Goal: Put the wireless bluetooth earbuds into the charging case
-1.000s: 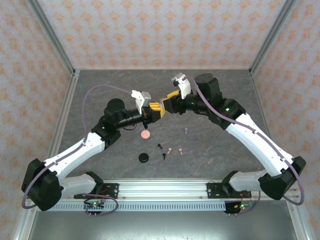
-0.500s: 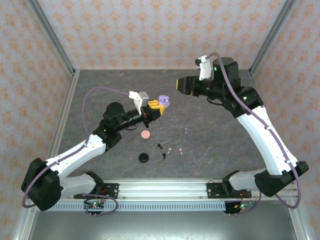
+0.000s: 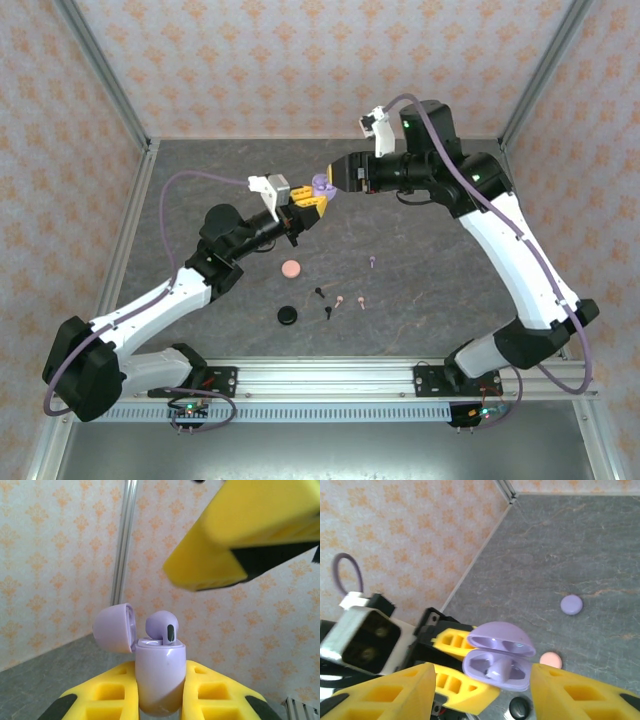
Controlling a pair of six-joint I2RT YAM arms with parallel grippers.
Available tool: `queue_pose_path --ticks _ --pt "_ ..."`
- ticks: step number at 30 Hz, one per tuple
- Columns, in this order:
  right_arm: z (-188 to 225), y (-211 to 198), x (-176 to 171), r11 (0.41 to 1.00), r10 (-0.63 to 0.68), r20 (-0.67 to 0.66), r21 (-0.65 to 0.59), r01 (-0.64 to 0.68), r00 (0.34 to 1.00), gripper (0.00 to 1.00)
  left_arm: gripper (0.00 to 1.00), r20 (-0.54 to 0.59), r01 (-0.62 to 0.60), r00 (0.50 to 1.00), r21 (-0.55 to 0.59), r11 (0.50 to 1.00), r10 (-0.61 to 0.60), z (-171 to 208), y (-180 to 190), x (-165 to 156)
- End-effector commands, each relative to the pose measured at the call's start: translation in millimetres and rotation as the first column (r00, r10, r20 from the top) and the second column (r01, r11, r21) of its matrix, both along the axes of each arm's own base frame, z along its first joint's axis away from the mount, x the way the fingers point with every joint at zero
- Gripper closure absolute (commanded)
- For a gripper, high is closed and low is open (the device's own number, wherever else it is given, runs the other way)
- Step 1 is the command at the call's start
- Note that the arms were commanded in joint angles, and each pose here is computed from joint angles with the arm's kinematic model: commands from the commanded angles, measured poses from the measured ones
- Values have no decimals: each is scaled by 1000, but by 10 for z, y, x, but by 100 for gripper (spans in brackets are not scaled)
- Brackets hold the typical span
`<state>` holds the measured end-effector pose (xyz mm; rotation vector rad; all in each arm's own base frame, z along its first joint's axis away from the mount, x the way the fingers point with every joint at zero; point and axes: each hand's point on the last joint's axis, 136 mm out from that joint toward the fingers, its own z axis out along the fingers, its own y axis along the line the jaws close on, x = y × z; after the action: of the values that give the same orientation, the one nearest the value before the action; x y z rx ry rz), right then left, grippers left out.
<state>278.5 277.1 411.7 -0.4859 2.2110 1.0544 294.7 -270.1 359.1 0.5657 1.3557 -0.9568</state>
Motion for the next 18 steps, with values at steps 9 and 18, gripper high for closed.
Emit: queue_pose_path --ticks 9,18 --pt "-90 62 -48 999 37 -27 -29 -37 999 50 100 59 27 998 -34 999 -24 248 -39 -61" --pt "-107 111 -76 998 64 -38 -12 -64 997 56 100 46 27 999 -28 999 -25 217 -52 -42"
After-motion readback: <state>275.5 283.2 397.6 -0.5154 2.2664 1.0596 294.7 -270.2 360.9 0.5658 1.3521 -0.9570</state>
